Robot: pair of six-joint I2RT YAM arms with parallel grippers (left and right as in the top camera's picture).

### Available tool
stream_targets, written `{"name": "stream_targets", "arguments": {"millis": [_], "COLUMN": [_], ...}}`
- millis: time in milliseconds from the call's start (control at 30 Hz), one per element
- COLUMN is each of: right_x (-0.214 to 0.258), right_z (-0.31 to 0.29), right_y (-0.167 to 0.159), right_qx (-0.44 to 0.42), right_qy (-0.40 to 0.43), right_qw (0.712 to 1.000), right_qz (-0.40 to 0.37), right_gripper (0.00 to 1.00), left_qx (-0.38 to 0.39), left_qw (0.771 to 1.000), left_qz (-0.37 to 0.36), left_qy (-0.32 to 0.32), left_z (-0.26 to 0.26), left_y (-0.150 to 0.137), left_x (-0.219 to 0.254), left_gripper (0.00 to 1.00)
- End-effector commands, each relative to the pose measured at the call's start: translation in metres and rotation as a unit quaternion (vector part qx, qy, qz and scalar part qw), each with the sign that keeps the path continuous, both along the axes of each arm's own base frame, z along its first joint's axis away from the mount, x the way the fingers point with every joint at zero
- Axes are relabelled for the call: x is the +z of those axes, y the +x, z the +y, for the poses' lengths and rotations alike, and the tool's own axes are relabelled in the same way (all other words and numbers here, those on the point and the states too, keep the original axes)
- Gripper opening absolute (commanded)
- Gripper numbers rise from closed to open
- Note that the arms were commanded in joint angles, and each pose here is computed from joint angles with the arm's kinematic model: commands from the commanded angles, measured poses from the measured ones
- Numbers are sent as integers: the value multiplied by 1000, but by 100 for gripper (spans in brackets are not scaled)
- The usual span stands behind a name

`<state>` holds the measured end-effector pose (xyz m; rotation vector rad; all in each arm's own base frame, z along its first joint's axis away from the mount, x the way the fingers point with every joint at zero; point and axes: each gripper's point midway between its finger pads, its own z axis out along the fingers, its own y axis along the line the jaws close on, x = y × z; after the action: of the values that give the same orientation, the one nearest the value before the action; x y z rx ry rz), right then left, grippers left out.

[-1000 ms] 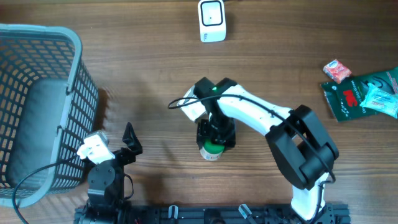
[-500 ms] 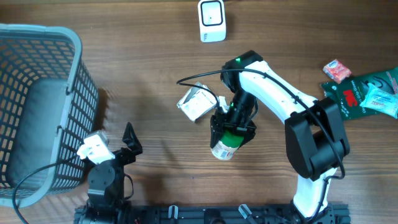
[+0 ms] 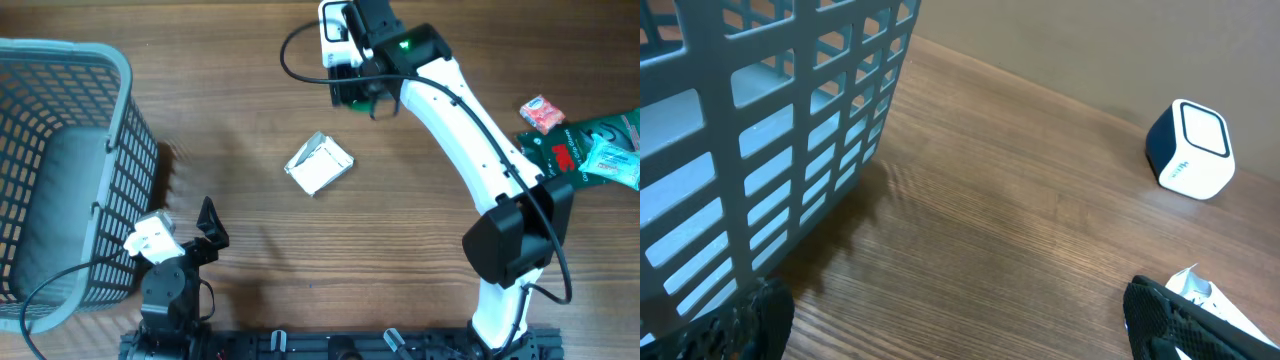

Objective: Scan the item barcode

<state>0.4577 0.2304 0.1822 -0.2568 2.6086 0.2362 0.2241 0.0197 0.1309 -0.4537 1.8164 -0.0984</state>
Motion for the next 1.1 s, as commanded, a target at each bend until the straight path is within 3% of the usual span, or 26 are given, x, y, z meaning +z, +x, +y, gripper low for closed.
{"name": "stream_targets", "arguments": {"millis": [0, 167, 333, 533, 700, 800, 1067], "right_x": [3, -20, -12, -8, -8, -7, -50], "right_z": [-8, 5, 20, 17, -32, -92, -334], "right_y": [40, 104, 154, 176, 173, 166, 118], "right_qx": [-26, -8, -35, -68, -115, -164, -328], "right_qy": [-38, -77, -50, -21, -37, -55, -115], "right_qw": [996, 980, 952, 935, 946, 952, 934], "right_qz": [-79, -185, -300, -348, -301, -251, -87], "right_gripper": [57, 56, 60, 61, 59, 59, 60], "left_qx": [3, 3, 3, 3, 3, 3, 3], "left_qw": [1000, 1000, 1000, 1000, 1000, 1000, 1000], "left_qz": [-4, -4, -4, -4, -4, -4, -4], "left_qy": [-2, -2, -2, -2, -2, -2, -2], "left_z": [1, 1, 1, 1, 1, 1, 1], "left_y": [0, 0, 0, 0, 0, 0, 0], "left_x": [1, 1, 1, 1, 1, 1, 1], "left_gripper": [100, 100, 100, 100, 100, 100, 100]}}
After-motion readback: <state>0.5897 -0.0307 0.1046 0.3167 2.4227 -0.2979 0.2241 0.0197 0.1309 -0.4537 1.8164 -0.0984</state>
